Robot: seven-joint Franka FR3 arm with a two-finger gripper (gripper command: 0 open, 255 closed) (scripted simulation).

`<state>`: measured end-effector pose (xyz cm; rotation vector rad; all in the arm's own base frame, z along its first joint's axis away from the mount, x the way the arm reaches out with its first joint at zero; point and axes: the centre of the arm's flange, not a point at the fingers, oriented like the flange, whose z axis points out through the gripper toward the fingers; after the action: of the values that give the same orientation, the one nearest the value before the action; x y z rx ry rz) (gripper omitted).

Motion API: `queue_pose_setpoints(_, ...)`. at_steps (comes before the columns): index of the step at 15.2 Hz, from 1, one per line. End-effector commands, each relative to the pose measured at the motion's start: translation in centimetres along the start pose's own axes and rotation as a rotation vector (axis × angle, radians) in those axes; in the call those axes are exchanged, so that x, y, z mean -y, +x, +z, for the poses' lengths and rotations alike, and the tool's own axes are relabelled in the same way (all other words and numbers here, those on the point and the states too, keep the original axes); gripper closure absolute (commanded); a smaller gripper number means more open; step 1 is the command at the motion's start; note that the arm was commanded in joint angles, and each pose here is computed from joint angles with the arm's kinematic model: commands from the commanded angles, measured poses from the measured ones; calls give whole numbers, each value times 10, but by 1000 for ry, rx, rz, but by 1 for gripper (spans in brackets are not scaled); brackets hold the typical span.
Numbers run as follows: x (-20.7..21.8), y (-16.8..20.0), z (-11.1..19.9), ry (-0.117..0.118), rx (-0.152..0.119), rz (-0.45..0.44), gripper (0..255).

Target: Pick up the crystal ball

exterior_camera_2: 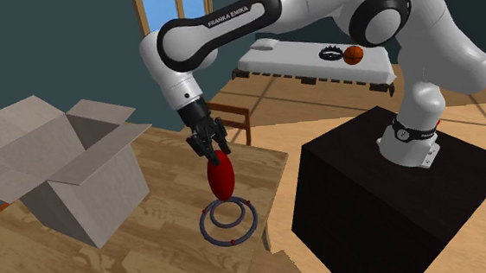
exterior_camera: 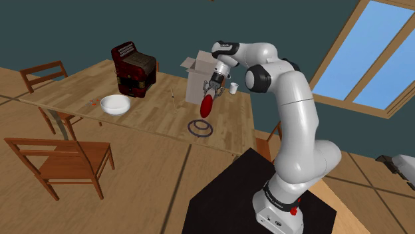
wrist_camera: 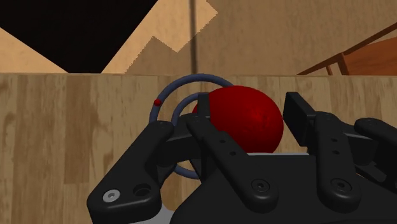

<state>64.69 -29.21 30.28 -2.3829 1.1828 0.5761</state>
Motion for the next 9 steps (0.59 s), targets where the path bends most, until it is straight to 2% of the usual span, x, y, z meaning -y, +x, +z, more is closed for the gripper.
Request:
queue_pose_setpoints(1,2,-5,-9,0,-1,-1,255)
queue_pose_setpoints(9,10,-27,-44,0,-1,-1,255)
